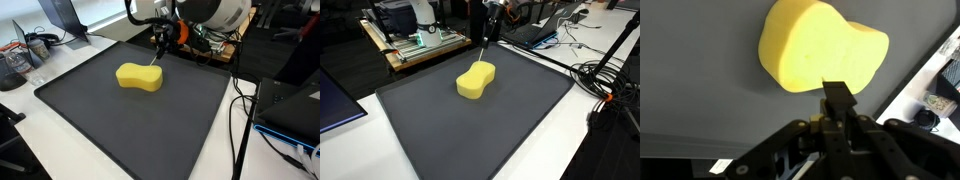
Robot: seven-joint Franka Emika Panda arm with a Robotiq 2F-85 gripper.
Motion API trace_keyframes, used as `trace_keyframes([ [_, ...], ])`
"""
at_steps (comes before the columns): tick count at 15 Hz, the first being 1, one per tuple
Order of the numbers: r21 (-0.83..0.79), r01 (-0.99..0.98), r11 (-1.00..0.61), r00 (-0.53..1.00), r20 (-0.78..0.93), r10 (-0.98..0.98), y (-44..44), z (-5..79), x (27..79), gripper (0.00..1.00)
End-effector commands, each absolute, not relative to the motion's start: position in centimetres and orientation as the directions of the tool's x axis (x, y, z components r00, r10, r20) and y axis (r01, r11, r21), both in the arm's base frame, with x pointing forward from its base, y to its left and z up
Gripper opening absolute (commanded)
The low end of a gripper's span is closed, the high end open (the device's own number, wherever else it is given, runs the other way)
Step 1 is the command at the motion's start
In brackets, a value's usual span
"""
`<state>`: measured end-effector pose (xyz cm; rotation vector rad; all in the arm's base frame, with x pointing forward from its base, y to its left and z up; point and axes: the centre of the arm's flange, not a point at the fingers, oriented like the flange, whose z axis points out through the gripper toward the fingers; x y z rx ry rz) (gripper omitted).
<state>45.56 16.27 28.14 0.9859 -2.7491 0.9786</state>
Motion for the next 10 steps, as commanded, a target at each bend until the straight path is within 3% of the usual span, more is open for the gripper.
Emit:
trace_keyframes([
  [1,-0.568,-0.628,0.533,-0.765,0.324,-0.556,20.3,30.2,48.0,0.03],
  [10,-0.454,-0.569,0.686,-0.817,0.218,-0.533,16.0,36.0,50.2,0.03],
])
